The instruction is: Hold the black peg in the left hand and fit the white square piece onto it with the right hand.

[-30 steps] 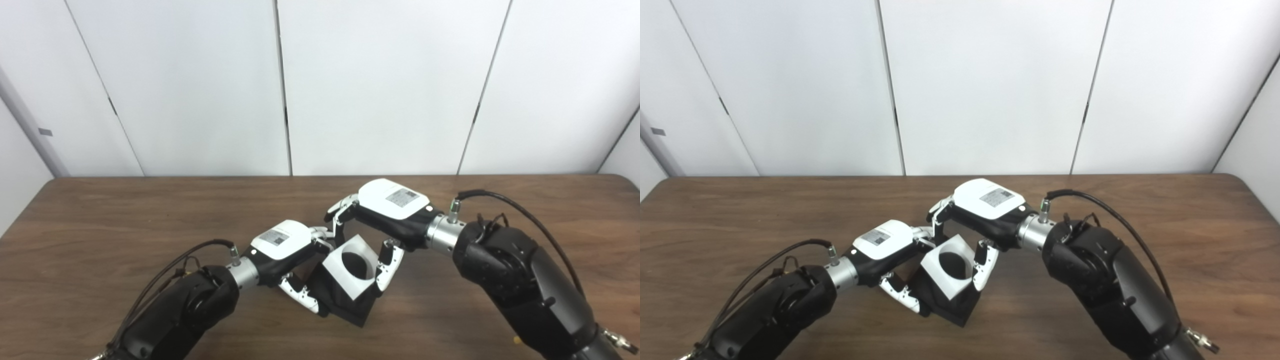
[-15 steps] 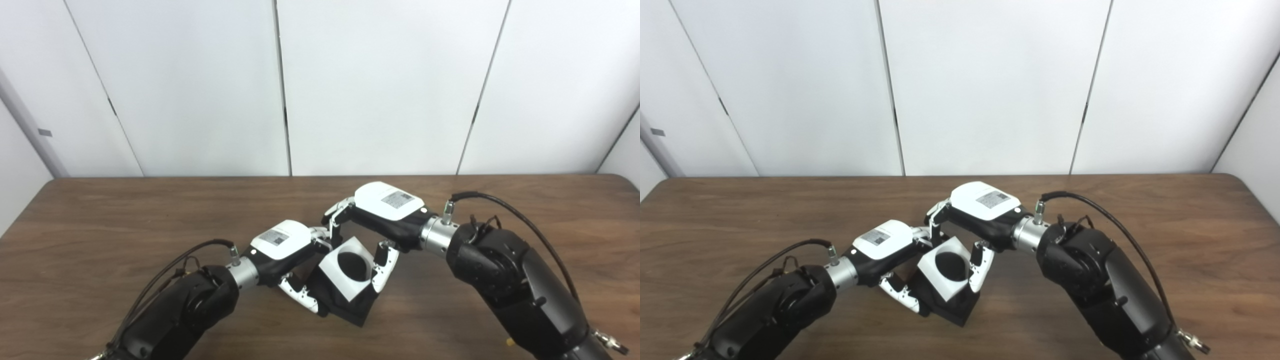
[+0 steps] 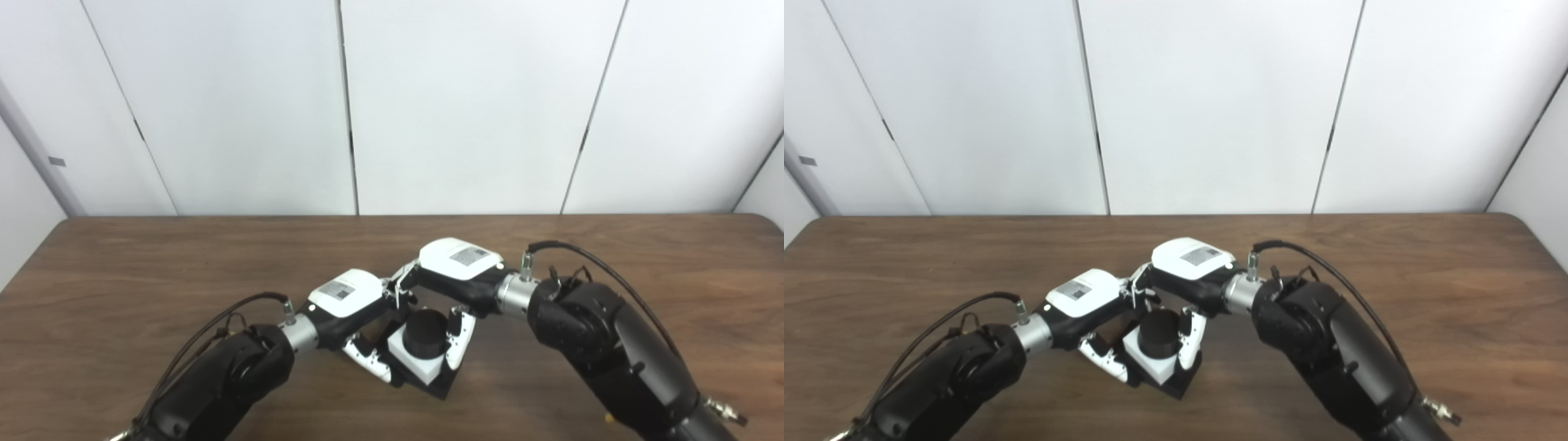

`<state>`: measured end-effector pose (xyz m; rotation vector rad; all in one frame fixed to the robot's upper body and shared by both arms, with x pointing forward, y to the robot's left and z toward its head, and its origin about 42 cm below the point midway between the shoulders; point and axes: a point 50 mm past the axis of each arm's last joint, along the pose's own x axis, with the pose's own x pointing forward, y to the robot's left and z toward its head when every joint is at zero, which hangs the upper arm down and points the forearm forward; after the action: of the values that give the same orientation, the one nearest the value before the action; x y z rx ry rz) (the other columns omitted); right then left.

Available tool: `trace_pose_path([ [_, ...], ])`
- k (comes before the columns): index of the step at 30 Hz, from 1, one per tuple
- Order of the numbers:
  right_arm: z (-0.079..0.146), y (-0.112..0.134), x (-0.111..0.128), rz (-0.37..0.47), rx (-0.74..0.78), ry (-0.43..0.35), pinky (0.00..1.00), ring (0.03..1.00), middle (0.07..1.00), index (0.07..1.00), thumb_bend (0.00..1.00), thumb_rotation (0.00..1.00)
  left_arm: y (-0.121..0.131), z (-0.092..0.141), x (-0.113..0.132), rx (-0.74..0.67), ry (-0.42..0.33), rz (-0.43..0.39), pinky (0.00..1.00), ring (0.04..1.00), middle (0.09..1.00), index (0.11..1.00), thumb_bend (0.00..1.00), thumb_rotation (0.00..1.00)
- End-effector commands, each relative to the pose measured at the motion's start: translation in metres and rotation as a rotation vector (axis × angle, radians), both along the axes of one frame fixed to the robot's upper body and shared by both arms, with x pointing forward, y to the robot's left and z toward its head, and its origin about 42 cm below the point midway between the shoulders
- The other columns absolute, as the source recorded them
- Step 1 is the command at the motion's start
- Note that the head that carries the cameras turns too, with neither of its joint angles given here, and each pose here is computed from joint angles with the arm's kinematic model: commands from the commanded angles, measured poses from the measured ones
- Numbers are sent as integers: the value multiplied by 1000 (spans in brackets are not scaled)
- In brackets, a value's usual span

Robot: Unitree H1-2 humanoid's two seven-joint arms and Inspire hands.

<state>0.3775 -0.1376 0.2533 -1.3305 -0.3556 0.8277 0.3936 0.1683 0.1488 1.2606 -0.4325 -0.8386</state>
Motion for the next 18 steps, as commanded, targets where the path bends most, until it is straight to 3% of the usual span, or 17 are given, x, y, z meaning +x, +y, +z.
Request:
trace_pose_path([
  [1, 7, 8, 1, 17, -18, -4, 703, 832, 815, 633, 825, 386, 0, -35, -17, 156, 93, -35, 833, 917, 896, 488, 522, 75],
  [11, 10, 0, 3, -4, -50, 8, 730, 867, 856, 677, 869, 372, 2, -35, -16, 154, 99, -21, 843, 920, 903, 488, 522, 75],
  [18, 17, -25, 4, -49, -25, -19, 725, 856, 862, 739, 871, 255, 4, -33, -16, 164, 98, -15, 850, 923, 900, 487, 522, 75],
])
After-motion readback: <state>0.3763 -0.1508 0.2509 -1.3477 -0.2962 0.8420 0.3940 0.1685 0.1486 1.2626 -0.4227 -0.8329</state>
